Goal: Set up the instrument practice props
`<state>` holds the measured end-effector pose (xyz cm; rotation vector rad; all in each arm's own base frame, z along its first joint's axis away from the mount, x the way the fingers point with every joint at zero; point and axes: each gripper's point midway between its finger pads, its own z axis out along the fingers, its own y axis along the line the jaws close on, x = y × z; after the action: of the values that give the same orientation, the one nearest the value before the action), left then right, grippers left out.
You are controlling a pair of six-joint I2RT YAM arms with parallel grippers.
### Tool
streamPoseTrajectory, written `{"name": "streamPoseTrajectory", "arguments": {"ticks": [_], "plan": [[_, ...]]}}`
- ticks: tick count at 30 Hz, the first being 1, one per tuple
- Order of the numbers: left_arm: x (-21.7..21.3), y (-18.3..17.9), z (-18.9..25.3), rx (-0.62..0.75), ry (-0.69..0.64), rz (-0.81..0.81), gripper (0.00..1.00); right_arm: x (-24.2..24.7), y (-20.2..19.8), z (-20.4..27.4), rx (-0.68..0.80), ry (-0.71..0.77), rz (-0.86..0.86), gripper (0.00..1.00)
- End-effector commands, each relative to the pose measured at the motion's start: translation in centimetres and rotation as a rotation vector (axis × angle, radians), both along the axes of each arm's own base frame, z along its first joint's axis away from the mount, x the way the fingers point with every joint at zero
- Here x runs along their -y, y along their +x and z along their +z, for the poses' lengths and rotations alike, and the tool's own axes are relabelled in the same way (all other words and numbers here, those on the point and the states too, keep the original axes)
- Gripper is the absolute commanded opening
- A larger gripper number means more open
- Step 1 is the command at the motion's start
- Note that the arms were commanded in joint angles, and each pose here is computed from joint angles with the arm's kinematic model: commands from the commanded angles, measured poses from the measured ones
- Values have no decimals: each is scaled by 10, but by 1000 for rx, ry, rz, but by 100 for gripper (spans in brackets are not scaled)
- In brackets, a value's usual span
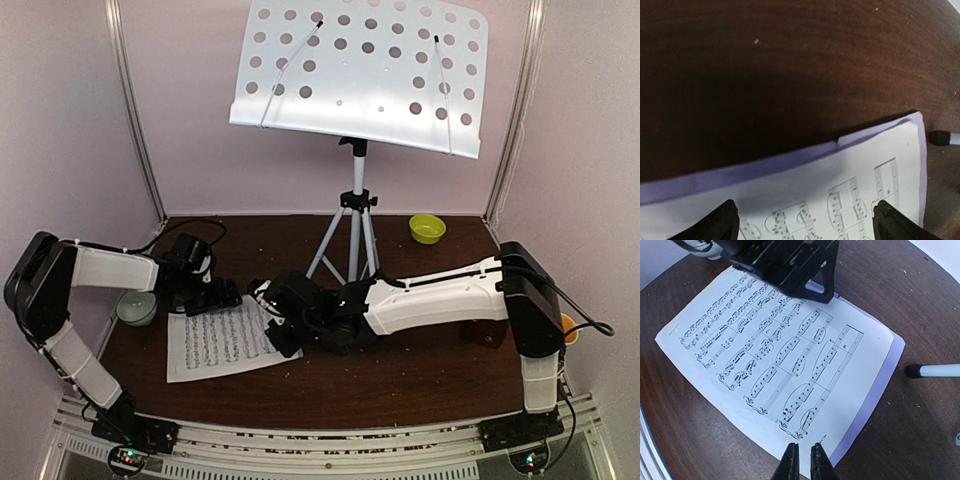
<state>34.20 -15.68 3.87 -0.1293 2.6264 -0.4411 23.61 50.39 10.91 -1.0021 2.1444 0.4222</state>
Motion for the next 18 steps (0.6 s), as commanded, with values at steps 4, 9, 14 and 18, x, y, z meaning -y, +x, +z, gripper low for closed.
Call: {"name": "streamPoseTrajectory", "arguments": {"ticks": [4, 9, 14, 18], "plan": [[-3, 37, 61, 145, -28, -19, 96, 1, 15, 11, 15, 33, -9, 11], [-41, -26, 48, 99, -57, 197, 98, -5, 9, 13, -9, 62, 34, 12], [-84, -81, 38, 43, -23, 411, 98, -7, 5, 15, -24, 88, 52, 14], [-106, -119, 24, -63, 40, 515, 98, -12, 4, 14, -34, 94, 64, 16]]}}
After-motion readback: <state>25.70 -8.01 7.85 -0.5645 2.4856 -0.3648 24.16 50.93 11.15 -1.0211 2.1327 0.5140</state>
